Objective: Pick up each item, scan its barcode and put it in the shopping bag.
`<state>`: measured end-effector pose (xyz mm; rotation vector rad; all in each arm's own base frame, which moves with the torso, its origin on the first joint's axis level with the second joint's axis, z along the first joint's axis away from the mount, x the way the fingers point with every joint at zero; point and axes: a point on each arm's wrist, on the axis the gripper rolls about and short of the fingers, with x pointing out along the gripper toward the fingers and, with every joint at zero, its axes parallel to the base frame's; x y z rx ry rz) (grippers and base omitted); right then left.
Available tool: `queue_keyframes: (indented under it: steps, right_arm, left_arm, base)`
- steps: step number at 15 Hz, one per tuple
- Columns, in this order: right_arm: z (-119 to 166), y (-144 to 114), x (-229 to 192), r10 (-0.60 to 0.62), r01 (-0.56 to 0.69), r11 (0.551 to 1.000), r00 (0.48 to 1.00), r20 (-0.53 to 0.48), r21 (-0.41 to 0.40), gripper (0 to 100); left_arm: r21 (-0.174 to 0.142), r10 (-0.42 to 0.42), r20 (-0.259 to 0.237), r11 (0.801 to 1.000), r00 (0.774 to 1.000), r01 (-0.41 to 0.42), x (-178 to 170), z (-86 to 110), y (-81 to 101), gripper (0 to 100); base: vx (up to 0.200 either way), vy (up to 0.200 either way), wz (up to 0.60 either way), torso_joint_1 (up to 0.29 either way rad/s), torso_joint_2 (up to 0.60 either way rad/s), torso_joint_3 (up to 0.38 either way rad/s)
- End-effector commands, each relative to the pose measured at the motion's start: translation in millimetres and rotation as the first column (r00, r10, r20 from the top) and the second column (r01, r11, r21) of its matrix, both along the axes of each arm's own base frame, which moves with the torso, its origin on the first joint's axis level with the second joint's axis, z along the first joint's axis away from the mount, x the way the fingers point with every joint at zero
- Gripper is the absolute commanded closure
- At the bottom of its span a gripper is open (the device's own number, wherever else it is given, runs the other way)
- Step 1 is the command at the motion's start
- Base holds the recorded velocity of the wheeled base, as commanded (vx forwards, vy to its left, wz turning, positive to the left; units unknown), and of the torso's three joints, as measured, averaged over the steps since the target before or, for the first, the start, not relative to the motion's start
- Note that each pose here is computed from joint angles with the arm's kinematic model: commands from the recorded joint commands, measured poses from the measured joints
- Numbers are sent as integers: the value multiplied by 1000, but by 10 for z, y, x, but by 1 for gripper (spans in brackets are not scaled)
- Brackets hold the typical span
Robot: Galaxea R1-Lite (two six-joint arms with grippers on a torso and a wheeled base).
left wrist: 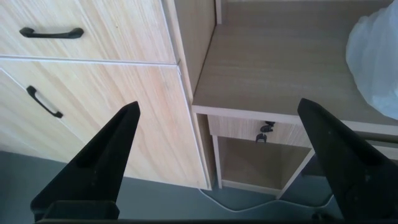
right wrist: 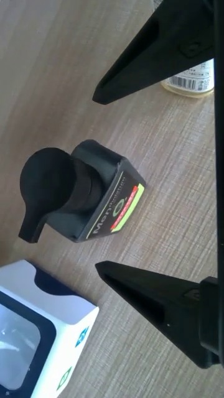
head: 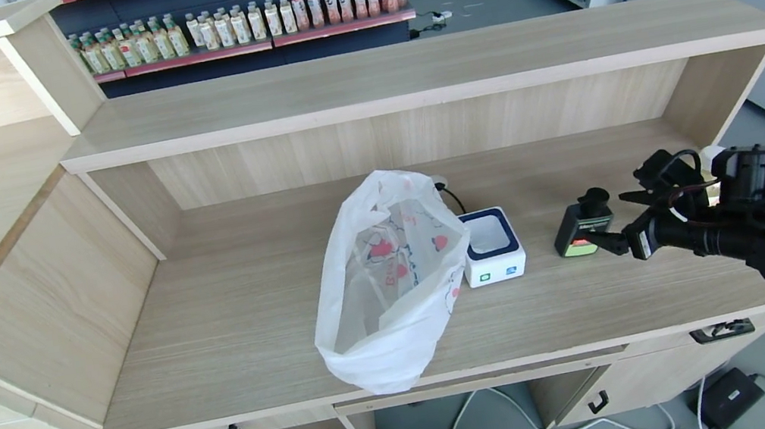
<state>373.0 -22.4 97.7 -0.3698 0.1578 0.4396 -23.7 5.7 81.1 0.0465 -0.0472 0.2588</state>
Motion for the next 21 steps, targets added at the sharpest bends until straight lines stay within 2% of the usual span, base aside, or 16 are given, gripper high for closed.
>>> queue_keyframes:
  steps: [1,7,14,19,20,21]
  right_arm:
    - [-52,6,43,15,-15,1000,1000,-3,-6,0]
    - [-121,83,261,62,-61,998,998,34,-21,0]
    - [-241,216,425,162,-162,987,987,24,20,0]
    - [-313,299,538,190,-190,981,982,25,24,0]
    - [-318,315,543,209,-209,977,978,26,27,100]
    - [-326,326,539,232,-233,972,972,27,32,100]
  left_arm:
    - [0,0,1,1000,1000,0,0,0,0,0]
    - [0,0,1,1000,1000,0,0,0,0,0]
    - [0,0,1,1000,1000,0,0,0,0,0]
    - [0,0,1,1000,1000,0,0,0,0,0]
    - [0,-1,1,1000,1000,1,0,0,0,0]
    - [0,0,1,1000,1000,0,0,0,0,0]
  base:
    - [0,0,0,0,0,0]
    - [0,0,0,0,0,0]
    - [0,0,0,0,0,0]
    - [0,0,0,0,0,0]
    - [0,0,0,0,0,0]
    - [0,0,0,0,0,0]
